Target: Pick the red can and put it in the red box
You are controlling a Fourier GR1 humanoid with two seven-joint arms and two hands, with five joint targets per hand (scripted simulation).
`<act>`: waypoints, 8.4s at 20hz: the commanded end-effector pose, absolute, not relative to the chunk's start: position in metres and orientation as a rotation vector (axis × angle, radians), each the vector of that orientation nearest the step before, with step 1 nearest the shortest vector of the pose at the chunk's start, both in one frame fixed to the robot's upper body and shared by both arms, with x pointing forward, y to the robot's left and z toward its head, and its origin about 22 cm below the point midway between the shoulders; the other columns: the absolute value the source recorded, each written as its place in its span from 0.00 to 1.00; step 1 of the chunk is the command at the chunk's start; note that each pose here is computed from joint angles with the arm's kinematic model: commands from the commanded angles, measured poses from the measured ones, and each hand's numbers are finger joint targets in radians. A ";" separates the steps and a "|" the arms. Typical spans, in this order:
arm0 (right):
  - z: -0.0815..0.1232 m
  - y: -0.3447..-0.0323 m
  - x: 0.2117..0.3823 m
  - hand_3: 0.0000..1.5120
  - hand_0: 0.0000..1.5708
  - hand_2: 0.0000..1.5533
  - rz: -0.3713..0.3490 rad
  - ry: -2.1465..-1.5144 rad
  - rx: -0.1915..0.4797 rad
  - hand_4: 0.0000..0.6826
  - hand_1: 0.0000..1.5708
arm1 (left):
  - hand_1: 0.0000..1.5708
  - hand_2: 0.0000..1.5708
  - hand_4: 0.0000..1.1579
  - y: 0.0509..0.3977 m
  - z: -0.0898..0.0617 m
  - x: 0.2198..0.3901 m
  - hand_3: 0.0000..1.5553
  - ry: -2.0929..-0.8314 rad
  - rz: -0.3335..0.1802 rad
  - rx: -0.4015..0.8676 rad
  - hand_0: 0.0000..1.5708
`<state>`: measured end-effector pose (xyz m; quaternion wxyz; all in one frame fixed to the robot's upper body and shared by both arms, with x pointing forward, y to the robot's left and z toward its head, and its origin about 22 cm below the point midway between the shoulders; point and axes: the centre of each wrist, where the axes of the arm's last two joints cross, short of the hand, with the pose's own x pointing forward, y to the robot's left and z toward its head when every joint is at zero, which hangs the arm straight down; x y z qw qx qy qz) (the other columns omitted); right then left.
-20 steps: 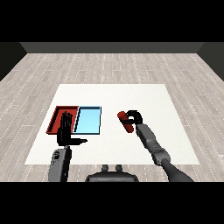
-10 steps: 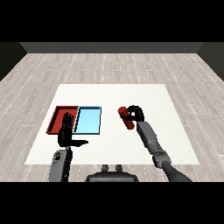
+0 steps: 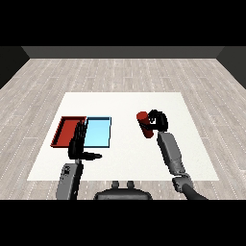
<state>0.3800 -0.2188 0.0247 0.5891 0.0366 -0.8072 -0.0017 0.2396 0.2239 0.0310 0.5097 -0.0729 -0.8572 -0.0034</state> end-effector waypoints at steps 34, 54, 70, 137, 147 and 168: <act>0.071 -0.093 0.278 0.92 0.93 0.92 0.025 -2.103 0.203 0.96 0.93 | 0.00 0.00 0.00 0.133 0.005 0.277 0.00 -1.808 -0.171 -0.258 0.00; 0.082 -0.075 0.267 0.94 0.96 0.93 -0.033 -2.104 0.358 0.96 0.96 | 0.00 0.00 0.00 0.076 -0.008 0.284 0.00 -1.791 -0.180 -0.340 0.00; 0.075 -0.072 0.274 0.92 0.96 0.94 0.005 -2.101 0.349 0.95 0.96 | 1.00 1.00 0.97 0.083 -0.004 0.278 0.96 -1.749 0.018 -0.186 1.00; 0.056 -0.238 0.212 0.00 0.00 0.00 -0.175 -1.949 0.150 0.00 0.00 | 1.00 0.99 0.96 0.344 0.028 0.332 0.96 -1.608 -0.040 0.668 1.00; 0.039 -0.240 0.231 0.00 0.00 0.00 -0.171 -1.945 0.117 0.00 0.00 | 0.78 0.73 0.80 0.410 -0.018 0.330 0.69 -1.103 -0.153 0.889 0.78; 0.028 -0.236 0.265 0.00 0.00 0.00 -0.186 -1.958 0.148 0.00 0.00 | 0.00 0.00 0.00 0.394 -0.014 0.355 0.00 -1.429 0.155 0.556 0.00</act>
